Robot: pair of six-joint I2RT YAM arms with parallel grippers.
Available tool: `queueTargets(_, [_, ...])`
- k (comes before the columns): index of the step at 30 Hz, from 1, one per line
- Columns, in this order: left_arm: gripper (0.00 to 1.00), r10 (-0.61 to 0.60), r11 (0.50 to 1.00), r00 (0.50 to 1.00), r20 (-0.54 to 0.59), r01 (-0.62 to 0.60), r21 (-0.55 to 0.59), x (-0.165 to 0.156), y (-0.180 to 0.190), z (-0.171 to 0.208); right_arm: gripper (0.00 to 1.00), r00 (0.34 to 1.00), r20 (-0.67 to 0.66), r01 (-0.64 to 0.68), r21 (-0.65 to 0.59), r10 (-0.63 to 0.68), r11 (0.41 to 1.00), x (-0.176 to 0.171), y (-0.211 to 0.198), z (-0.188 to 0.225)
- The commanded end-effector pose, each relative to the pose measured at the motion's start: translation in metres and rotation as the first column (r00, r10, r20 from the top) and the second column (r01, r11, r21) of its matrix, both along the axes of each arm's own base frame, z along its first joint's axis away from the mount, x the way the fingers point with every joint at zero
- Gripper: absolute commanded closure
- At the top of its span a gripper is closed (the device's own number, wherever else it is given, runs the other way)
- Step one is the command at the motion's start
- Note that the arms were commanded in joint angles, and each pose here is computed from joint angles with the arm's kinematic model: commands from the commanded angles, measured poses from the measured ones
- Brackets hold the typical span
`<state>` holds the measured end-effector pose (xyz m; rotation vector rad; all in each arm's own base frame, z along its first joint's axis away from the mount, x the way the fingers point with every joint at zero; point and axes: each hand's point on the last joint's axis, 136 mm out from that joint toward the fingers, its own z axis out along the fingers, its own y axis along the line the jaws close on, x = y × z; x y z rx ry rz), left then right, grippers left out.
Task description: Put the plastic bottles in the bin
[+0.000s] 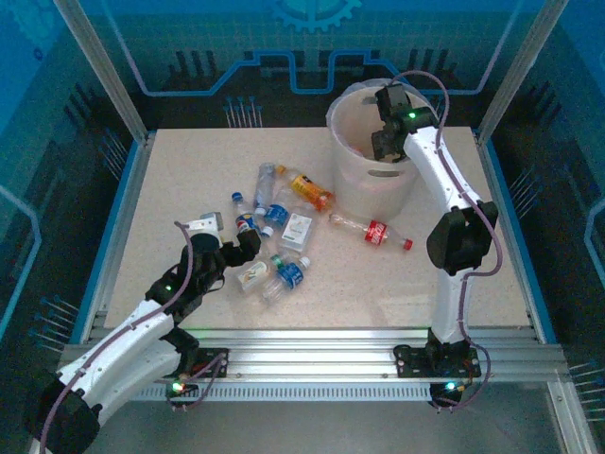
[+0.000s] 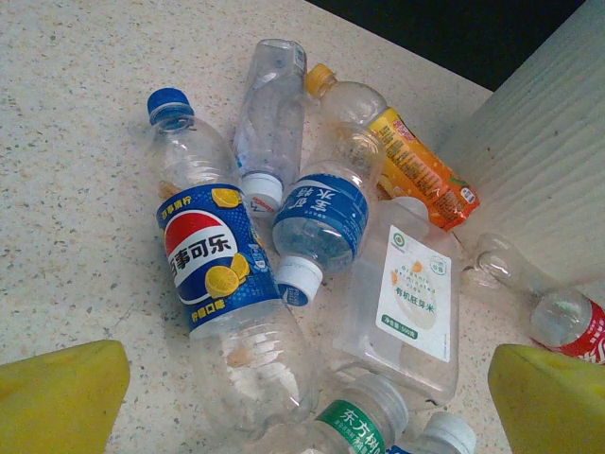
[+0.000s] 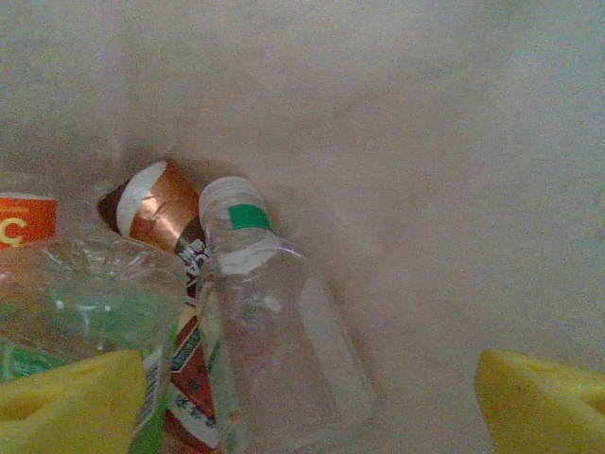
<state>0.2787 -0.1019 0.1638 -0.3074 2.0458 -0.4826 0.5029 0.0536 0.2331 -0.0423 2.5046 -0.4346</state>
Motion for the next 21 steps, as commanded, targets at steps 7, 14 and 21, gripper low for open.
queueTargets(7, [0.01,0.008,1.000,1.000,0.007,-0.008,-0.008,0.000,0.002,0.002,0.00,0.982,0.183,-0.070,0.101,0.050,0.992,-0.031,0.013,0.093])
queueTargets(14, [0.01,0.010,1.000,1.000,0.010,-0.010,-0.006,-0.002,0.004,0.002,0.00,0.959,0.269,-0.128,0.148,0.085,0.981,-0.064,0.025,0.134])
queueTargets(21, [0.01,0.017,1.000,1.000,0.022,-0.017,-0.004,-0.004,0.007,0.005,0.00,0.929,0.352,-0.194,0.213,0.110,0.958,-0.111,0.033,0.155])
